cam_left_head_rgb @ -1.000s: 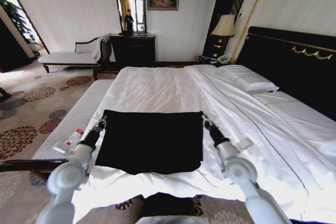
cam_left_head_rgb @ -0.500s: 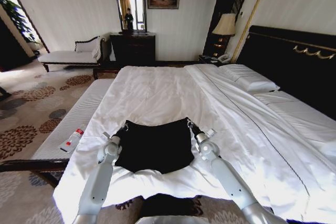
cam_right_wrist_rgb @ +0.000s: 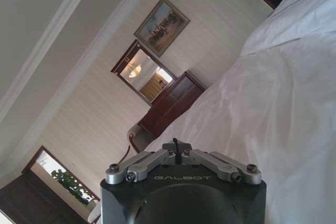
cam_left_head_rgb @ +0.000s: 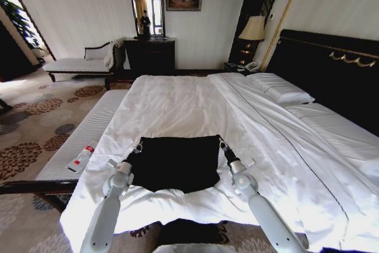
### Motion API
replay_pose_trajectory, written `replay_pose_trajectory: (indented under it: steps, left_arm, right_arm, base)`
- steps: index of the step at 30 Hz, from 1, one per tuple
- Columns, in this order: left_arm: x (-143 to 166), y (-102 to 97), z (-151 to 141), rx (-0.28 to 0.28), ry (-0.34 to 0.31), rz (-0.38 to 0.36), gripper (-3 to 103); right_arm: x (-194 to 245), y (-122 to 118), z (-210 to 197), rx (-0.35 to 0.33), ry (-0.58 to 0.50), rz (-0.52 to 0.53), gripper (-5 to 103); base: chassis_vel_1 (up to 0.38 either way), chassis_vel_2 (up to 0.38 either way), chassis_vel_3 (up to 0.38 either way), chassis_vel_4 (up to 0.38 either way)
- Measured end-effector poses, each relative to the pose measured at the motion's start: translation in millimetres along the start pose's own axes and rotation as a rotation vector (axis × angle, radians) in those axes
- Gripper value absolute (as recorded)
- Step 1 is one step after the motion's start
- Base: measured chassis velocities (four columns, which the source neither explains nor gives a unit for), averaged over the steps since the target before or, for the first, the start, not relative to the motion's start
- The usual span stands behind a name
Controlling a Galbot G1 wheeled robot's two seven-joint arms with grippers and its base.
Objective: Fold the clothes on the bed.
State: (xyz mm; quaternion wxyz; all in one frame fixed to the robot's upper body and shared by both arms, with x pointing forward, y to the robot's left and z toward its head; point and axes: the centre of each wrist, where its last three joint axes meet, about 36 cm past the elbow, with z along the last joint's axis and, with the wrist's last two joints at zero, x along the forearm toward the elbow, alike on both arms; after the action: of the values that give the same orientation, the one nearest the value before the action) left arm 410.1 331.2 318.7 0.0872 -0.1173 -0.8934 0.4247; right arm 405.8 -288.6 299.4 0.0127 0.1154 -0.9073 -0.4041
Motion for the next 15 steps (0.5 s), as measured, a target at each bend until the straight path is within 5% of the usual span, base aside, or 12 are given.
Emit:
replay_pose_trajectory:
  steps: [8,15]
  left_arm:
    - [68.7,15.3,4.2,-0.133,0.104,-0.029,1]
    - [87.4,33.0,1.5,-0.144,0.099,-0.073,1]
  right_arm:
    - [69.4,0.3,22.2,0.042,0.038,-0.014,0]
    - [93.9,-16.1,35.2,0.069,0.043,-0.003,0]
  base:
    - [0.000,0.000,0.000,0.000]
    - [0.000,0.000,0.000,0.000]
